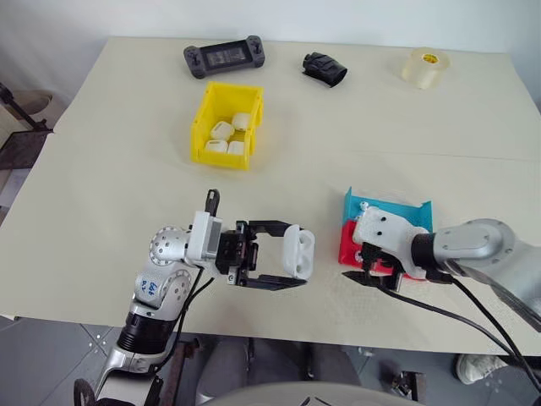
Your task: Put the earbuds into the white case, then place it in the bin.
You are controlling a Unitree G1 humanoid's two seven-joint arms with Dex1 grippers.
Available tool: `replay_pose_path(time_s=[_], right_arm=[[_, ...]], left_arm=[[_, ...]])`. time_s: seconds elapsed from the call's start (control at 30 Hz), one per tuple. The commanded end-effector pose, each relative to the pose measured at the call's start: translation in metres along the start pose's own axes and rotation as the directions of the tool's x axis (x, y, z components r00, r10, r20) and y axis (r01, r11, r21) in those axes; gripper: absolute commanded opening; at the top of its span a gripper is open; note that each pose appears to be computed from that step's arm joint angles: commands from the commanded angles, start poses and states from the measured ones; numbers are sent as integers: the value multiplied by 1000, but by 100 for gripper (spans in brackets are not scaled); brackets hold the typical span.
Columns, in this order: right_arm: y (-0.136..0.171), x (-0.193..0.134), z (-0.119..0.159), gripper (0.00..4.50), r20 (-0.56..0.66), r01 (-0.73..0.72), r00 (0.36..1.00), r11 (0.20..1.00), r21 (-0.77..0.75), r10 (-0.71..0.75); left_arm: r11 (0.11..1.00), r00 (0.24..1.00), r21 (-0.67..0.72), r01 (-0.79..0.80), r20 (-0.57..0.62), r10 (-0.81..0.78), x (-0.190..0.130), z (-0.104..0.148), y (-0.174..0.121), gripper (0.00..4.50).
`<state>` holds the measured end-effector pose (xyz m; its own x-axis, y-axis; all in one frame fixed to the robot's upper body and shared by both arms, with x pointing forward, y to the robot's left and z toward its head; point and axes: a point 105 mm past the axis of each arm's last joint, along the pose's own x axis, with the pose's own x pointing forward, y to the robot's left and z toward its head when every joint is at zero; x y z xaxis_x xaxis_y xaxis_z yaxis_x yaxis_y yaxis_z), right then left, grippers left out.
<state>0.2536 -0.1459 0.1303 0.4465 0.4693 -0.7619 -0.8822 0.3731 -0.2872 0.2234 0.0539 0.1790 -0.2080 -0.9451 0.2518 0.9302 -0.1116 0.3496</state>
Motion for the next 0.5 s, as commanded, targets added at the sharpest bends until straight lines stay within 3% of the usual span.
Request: replay_pose_path(time_s=[0.03,0.5], right_arm=[[-1,0,1,450,-18,-2,1000,1000,-21,2],[3,-5,-14,450,-84,-36,996,999,-37,33]], left_arm=[[999,999,42,25,26,-26,4,13,0,278],[999,1000,44,22,17,-23,6,12,4,278]])
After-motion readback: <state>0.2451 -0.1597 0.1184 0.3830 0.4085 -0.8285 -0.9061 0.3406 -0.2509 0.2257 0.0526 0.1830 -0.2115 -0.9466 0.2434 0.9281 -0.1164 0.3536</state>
